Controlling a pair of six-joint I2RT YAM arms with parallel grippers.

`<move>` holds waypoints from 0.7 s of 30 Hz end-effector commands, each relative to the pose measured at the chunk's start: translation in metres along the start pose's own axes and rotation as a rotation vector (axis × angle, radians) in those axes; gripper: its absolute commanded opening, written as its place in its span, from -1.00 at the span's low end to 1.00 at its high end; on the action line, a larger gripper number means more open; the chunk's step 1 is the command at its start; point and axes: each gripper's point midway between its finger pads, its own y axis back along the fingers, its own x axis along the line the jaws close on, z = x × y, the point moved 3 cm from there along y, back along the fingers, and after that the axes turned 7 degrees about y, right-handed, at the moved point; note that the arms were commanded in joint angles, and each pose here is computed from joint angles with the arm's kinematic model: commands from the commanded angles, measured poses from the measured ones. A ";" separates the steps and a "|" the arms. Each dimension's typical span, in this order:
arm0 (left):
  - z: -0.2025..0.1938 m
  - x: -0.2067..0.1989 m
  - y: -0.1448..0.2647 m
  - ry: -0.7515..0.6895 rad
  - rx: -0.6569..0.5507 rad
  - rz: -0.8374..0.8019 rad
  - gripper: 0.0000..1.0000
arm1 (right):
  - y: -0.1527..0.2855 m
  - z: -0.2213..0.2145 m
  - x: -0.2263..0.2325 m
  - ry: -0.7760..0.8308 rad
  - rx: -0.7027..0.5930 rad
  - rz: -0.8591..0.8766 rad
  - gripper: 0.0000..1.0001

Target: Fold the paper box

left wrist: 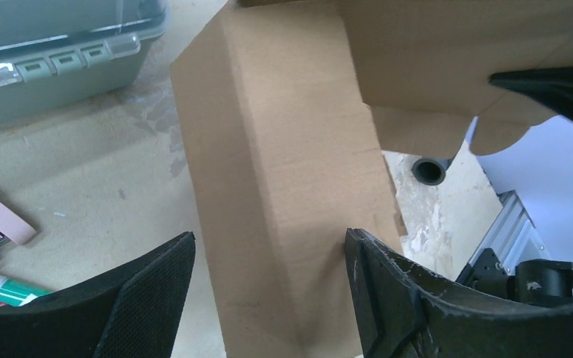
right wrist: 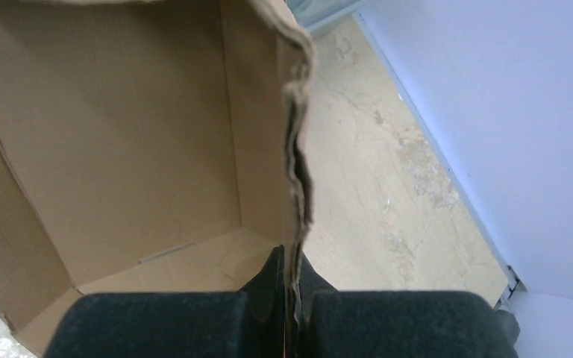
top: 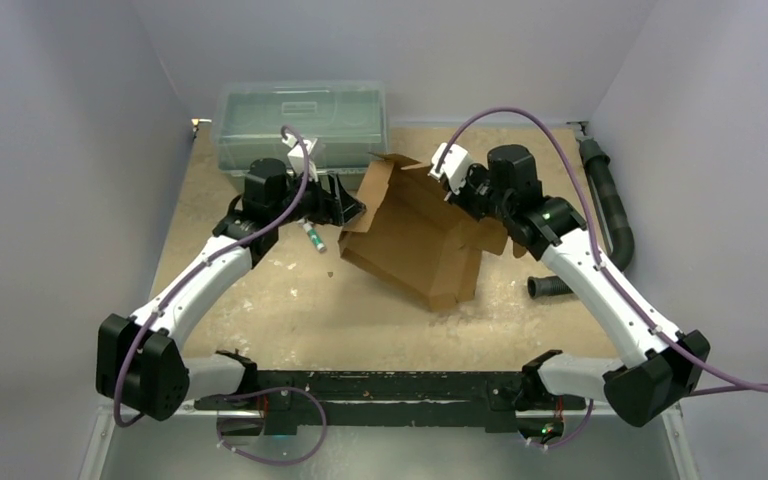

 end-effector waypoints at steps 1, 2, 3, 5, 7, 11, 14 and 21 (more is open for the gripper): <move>-0.006 0.013 -0.013 -0.016 0.026 0.004 0.45 | 0.010 0.027 -0.018 0.053 -0.055 -0.050 -1.00; -0.010 0.017 -0.015 -0.012 0.038 0.014 0.45 | 0.010 0.029 -0.017 0.058 -0.056 -0.048 -1.00; -0.014 0.022 -0.018 -0.008 0.051 0.030 0.45 | 0.010 0.032 -0.016 0.065 -0.060 -0.044 -1.00; -0.018 0.030 -0.020 -0.005 0.067 0.062 0.45 | 0.008 0.034 -0.015 0.074 -0.059 -0.041 -1.00; -0.020 0.036 -0.021 -0.011 0.075 0.094 0.44 | 0.006 0.036 -0.012 0.082 -0.055 -0.035 -1.00; -0.023 0.050 -0.022 -0.020 0.091 0.171 0.39 | 0.001 0.040 -0.004 0.094 -0.054 -0.023 -1.00; -0.026 0.059 -0.022 -0.030 0.107 0.218 0.33 | -0.002 0.043 -0.001 0.094 -0.057 -0.015 -1.00; -0.032 0.072 -0.023 -0.039 0.136 0.280 0.30 | -0.013 0.045 0.005 0.061 -0.053 -0.003 -1.00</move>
